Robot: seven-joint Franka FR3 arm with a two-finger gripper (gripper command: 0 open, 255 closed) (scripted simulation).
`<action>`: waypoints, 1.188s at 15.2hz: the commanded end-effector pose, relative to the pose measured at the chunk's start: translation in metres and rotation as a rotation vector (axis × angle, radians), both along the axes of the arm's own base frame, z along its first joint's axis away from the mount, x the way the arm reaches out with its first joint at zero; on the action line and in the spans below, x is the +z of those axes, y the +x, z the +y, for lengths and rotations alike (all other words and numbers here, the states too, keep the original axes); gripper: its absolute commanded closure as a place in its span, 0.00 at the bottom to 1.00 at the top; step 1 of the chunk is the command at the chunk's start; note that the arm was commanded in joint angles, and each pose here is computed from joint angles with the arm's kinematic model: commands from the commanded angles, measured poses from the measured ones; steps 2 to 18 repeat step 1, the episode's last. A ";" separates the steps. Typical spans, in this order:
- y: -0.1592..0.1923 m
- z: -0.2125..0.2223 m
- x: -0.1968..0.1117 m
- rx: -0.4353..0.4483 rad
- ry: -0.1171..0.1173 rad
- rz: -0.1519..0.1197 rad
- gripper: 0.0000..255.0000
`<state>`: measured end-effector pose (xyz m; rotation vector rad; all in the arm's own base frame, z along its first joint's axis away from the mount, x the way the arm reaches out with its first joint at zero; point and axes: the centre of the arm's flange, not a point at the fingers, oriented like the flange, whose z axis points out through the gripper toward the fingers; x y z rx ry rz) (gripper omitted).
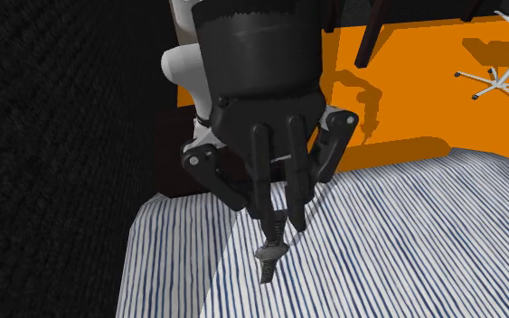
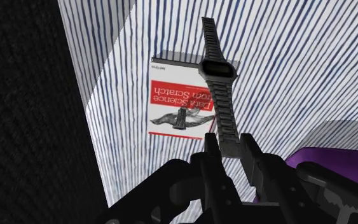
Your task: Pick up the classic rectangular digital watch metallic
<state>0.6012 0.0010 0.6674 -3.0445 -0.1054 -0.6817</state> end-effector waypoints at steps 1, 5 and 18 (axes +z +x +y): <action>0.000 0.000 0.004 0.000 0.000 0.001 1.00; 0.000 0.000 0.004 0.000 0.000 0.001 1.00; 0.000 0.000 0.004 0.000 0.000 0.001 1.00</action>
